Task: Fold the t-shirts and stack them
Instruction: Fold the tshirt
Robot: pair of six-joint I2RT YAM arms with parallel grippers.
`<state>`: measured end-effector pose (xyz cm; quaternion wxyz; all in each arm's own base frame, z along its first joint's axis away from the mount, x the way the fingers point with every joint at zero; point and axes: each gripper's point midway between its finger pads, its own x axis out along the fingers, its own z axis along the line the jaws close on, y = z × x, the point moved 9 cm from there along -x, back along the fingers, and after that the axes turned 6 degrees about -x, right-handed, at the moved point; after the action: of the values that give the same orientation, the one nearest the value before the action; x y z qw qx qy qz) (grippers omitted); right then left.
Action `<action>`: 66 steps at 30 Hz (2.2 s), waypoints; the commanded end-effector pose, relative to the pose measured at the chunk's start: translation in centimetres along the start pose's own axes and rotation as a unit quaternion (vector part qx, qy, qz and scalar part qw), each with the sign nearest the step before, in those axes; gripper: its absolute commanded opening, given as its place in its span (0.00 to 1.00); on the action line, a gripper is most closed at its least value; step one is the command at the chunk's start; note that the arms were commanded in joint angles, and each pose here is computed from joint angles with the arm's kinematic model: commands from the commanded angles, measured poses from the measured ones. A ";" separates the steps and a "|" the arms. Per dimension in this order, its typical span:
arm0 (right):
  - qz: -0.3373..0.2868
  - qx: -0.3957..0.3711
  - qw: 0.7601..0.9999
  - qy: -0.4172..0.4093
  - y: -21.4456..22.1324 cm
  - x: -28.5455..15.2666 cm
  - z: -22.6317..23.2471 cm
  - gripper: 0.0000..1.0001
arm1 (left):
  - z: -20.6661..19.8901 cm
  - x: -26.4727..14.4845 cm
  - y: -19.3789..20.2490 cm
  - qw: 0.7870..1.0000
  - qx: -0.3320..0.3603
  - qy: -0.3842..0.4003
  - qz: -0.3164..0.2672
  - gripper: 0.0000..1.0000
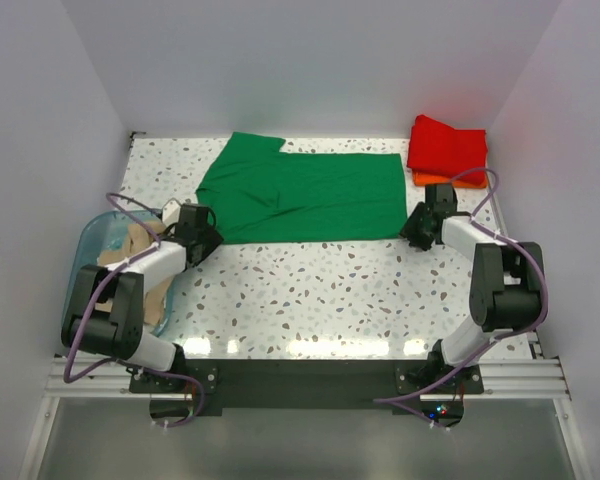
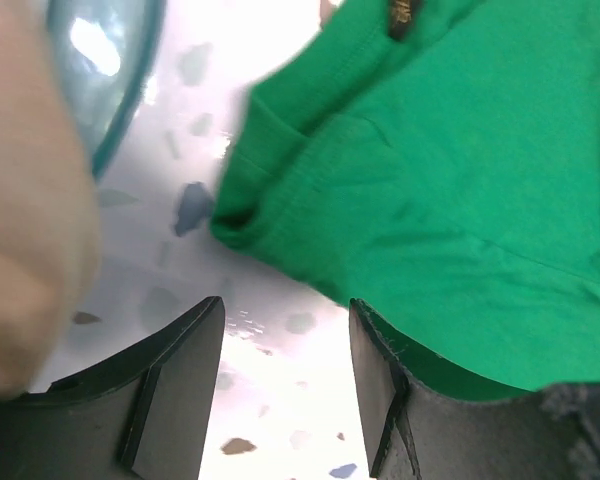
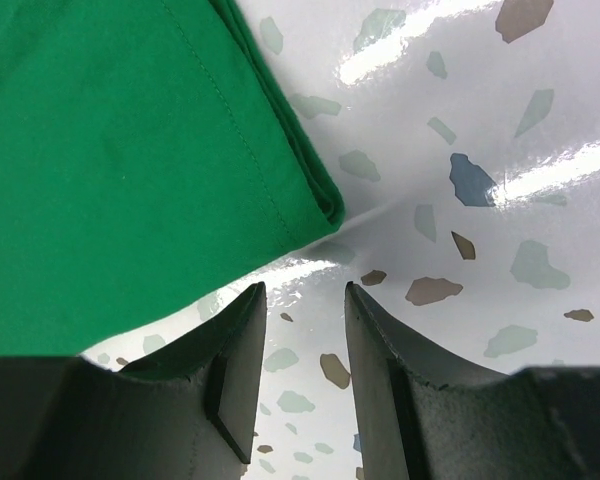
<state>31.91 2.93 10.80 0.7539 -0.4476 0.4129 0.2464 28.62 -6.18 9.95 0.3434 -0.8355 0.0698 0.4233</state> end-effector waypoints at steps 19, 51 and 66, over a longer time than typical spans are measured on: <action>-0.021 0.011 1.000 -0.009 -1.1 0.4 0.1 0.41 | 2.0 0.6 -2.9 0.996 -0.018 0.080 -0.040 0.64; -0.067 0.068 0.993 -0.066 -2.4 1.5 0.6 0.51 | 0.9 3.0 -2.9 0.999 -0.022 0.032 -0.032 0.23; -0.040 0.067 0.997 -0.027 -2.3 1.4 0.1 0.00 | -0.1 2.3 -3.7 0.999 -0.020 0.030 -0.029 0.00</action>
<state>34.13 2.26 9.08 0.8036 -0.3949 0.3906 0.2139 30.77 -3.08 8.66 0.3339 -0.8515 0.0599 0.3998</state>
